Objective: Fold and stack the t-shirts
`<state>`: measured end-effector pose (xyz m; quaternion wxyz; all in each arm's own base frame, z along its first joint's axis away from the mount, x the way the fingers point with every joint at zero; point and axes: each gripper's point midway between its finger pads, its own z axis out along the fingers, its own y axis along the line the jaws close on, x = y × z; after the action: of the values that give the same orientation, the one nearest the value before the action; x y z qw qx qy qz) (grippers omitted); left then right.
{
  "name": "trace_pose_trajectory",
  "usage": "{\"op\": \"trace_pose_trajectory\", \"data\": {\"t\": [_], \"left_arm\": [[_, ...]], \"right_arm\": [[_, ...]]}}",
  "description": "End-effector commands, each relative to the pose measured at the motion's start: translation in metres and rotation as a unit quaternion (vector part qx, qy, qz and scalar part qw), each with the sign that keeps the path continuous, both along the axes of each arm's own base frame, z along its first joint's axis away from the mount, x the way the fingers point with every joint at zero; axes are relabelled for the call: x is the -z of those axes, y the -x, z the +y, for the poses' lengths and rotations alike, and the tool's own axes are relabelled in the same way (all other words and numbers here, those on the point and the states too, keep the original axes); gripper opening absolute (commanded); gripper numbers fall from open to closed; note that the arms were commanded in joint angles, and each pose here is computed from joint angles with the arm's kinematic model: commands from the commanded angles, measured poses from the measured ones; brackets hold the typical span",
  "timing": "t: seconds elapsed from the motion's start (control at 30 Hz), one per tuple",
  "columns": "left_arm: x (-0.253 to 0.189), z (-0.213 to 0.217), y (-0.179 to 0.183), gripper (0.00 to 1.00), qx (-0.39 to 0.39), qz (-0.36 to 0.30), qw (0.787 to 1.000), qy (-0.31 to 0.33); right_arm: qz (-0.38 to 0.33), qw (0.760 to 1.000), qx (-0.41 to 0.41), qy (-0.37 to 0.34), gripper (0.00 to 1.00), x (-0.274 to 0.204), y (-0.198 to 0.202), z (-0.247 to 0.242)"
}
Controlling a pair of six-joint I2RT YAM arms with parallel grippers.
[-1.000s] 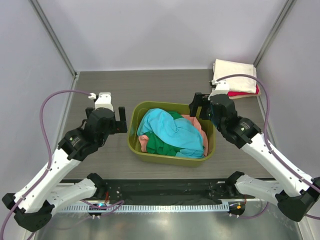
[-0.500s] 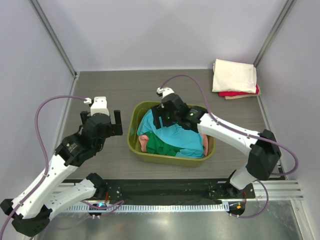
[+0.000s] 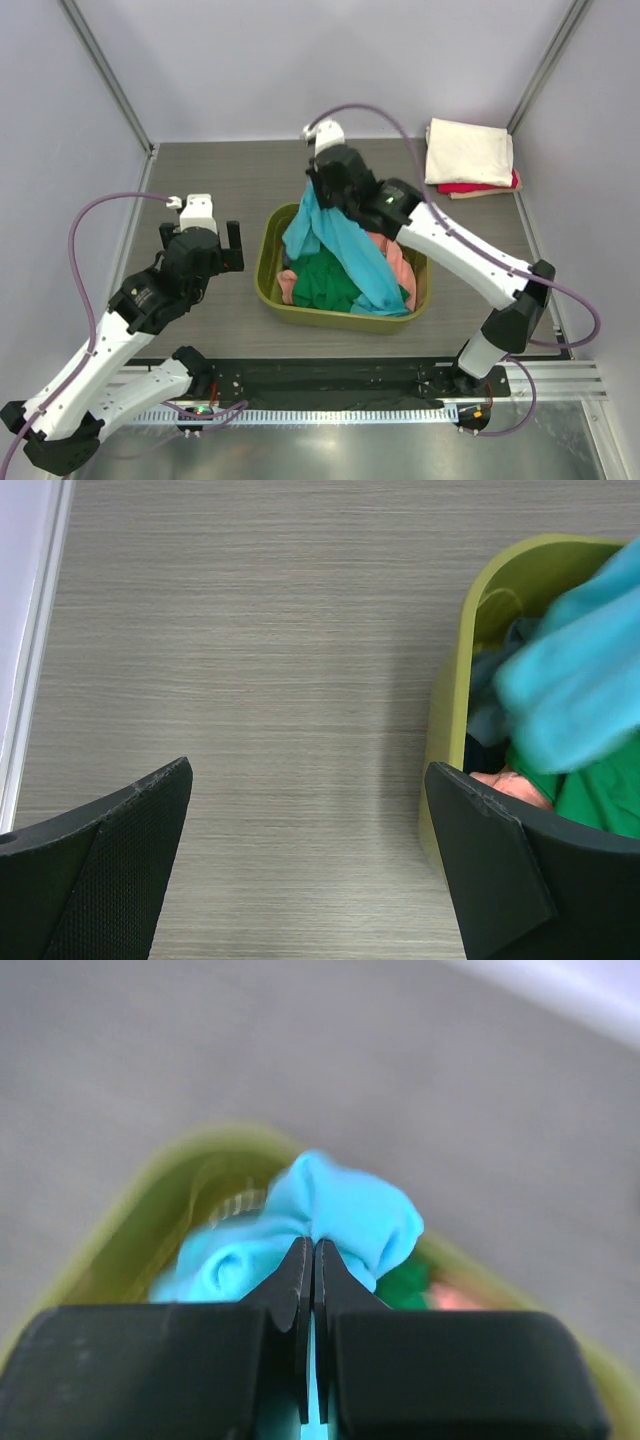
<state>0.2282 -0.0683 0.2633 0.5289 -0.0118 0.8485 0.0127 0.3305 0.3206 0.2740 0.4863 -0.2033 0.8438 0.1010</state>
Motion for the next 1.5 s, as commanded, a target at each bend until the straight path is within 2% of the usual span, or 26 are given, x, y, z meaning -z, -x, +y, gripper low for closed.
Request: {"op": "trace_pose_trajectory", "data": {"t": [0.0, 0.07, 0.13, 0.2, 0.23, 0.33, 0.37, 0.4, 0.47, 0.57, 0.6, 0.63, 0.67, 0.7, 0.77, 0.8, 0.83, 0.9, 0.97, 1.03, 1.13, 1.2, 1.27, 1.3, 1.47], "left_arm": [[-0.004, -0.003, -0.005, 1.0, 0.001, -0.011, 1.0, 0.009], [-0.004, -0.004, -0.005, 1.0, 0.002, -0.011, 1.0, 0.011], [-0.004, -0.003, -0.005, 1.0, 0.0, -0.011, 1.0, 0.011], [-0.004, -0.003, -0.005, 1.0, 0.0, -0.01, 1.0, 0.012], [-0.005, -0.002, -0.005, 1.0, -0.001, -0.012, 1.0, 0.013], [-0.004, -0.003, -0.005, 1.0, 0.0, -0.01, 1.0, 0.016], [-0.003, -0.004, -0.006, 1.0, 0.001, -0.009, 1.0, 0.016], [-0.003, -0.006, -0.006, 1.0, 0.006, -0.008, 1.0, 0.019], [0.0, -0.009, -0.008, 1.0, 0.011, -0.001, 1.0, 0.017], [0.005, -0.016, -0.009, 1.0, 0.021, 0.011, 1.0, 0.019], [0.006, -0.017, -0.009, 1.0, 0.022, 0.014, 0.999, 0.022], [0.007, -0.021, -0.011, 1.0, 0.026, 0.019, 0.999, 0.023], [0.008, -0.022, -0.01, 1.0, 0.027, 0.023, 0.999, 0.023], [0.008, -0.022, -0.011, 1.0, 0.027, 0.024, 0.999, 0.024], [0.011, -0.024, -0.012, 1.0, 0.027, 0.028, 0.999, 0.022], [0.011, -0.024, -0.012, 1.0, 0.028, 0.029, 0.999, 0.022], [0.011, -0.025, -0.013, 1.0, 0.029, 0.03, 0.999, 0.024], [0.012, -0.028, -0.013, 1.0, 0.034, 0.033, 0.999, 0.028], [0.012, -0.03, -0.014, 1.0, 0.035, 0.036, 0.998, 0.031], [0.014, -0.032, -0.015, 1.0, 0.035, 0.04, 0.998, 0.032], [0.017, -0.031, -0.015, 1.0, 0.032, 0.045, 0.998, 0.027], [0.017, -0.03, -0.015, 1.0, 0.031, 0.046, 0.998, 0.025], [0.017, -0.029, -0.014, 1.0, 0.029, 0.044, 0.998, 0.026], [0.016, -0.029, -0.014, 1.0, 0.029, 0.043, 0.998, 0.026], [0.012, -0.024, -0.011, 1.0, 0.025, 0.032, 0.999, 0.031]], "right_arm": [[-0.225, 0.965, 0.088, -0.101, 0.01, -0.22, -0.002, -0.064], [-0.279, 0.947, 0.113, -0.113, 0.01, -0.275, 0.011, -0.097], [-0.324, 0.917, 0.175, -0.149, 0.01, -0.327, 0.036, -0.153], [-0.341, 0.905, 0.209, -0.146, 0.01, -0.336, 0.047, -0.182], [-0.349, 0.891, 0.244, -0.159, 0.01, -0.343, 0.066, -0.217], [-0.35, 0.876, 0.299, -0.14, 0.01, -0.32, 0.076, -0.249], [-0.347, 0.856, 0.356, -0.144, 0.01, -0.316, 0.094, -0.287], [-0.346, 0.849, 0.383, -0.113, 0.01, -0.303, 0.096, -0.297], [-0.331, 0.826, 0.444, -0.109, 0.01, -0.29, 0.113, -0.327], [-0.321, 0.814, 0.462, -0.141, 0.01, -0.267, 0.125, -0.343], [-0.31, 0.824, 0.46, -0.115, 0.03, -0.249, 0.128, -0.346], [-0.303, 0.817, 0.465, -0.156, 0.11, -0.239, 0.125, -0.341], [-0.297, 0.82, 0.463, -0.16, 0.16, -0.23, 0.124, -0.338], [-0.286, 0.844, 0.433, -0.138, 0.3, -0.213, 0.12, -0.329], [-0.274, 0.848, 0.42, -0.169, 0.61, -0.2, 0.115, -0.317], [-0.268, 0.855, 0.415, -0.156, 0.82, -0.189, 0.113, -0.312], [-0.267, 0.858, 0.414, -0.149, 0.88, -0.186, 0.111, -0.31], [-0.261, 0.861, 0.413, -0.14, 0.94, -0.179, 0.108, -0.306], [-0.253, 0.87, 0.396, -0.148, 0.94, -0.172, 0.102, -0.292], [-0.235, 0.888, 0.371, -0.136, 0.97, -0.154, 0.092, -0.273], [-0.19, 0.91, 0.349, -0.113, 0.99, -0.114, 0.076, -0.241], [-0.131, 0.933, 0.315, -0.114, 1.0, -0.072, 0.06, -0.217], [-0.065, 0.941, 0.307, -0.129, 1.0, -0.032, 0.048, -0.217], [-0.048, 0.937, 0.317, -0.139, 0.99, -0.02, 0.045, -0.219], [0.042, 0.935, 0.337, -0.101, 1.0, 0.047, 0.036, -0.23]]}}
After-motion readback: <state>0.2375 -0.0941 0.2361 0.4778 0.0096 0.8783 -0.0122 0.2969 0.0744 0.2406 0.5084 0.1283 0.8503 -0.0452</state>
